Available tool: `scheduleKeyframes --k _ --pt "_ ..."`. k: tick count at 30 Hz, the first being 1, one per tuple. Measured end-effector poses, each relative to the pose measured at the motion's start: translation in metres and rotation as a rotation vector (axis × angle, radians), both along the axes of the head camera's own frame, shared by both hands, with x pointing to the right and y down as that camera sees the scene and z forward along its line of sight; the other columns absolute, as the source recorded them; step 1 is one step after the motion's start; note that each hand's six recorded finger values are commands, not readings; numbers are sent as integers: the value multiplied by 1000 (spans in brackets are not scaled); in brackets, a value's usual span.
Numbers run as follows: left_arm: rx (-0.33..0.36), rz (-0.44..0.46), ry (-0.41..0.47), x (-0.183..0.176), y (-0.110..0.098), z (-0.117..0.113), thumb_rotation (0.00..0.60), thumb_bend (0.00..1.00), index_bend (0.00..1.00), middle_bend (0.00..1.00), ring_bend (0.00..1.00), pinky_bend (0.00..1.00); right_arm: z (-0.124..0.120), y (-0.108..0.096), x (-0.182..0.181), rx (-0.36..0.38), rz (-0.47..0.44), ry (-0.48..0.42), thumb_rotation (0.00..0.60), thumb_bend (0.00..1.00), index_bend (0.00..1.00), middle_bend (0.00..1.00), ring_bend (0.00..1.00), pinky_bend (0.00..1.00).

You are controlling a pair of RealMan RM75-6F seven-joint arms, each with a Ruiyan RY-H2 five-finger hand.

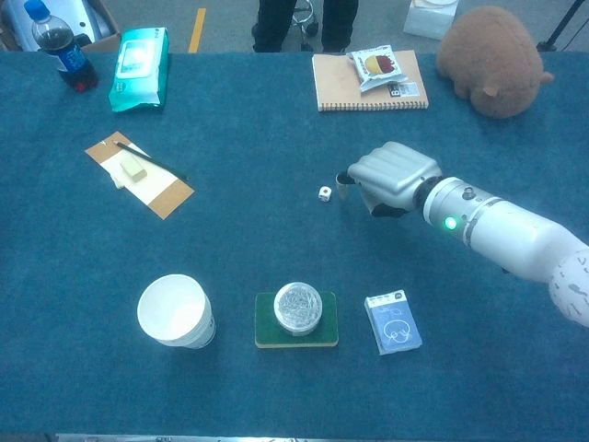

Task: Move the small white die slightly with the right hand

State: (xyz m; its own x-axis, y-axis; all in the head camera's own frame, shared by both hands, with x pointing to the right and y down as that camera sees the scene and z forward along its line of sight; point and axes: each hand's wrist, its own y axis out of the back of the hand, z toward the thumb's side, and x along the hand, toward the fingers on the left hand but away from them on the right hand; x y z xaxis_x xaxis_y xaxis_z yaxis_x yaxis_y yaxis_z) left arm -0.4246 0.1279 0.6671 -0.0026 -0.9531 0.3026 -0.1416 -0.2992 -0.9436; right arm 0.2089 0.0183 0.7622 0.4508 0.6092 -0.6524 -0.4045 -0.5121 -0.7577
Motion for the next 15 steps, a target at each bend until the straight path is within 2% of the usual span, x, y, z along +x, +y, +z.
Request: scheduleKeyframes --k 15 --pt "-7 -5 2 -2 2 3 600 400 331 328 339 538 10 -4 -6 -8 10 -1 600 1000 335 971 903 826"
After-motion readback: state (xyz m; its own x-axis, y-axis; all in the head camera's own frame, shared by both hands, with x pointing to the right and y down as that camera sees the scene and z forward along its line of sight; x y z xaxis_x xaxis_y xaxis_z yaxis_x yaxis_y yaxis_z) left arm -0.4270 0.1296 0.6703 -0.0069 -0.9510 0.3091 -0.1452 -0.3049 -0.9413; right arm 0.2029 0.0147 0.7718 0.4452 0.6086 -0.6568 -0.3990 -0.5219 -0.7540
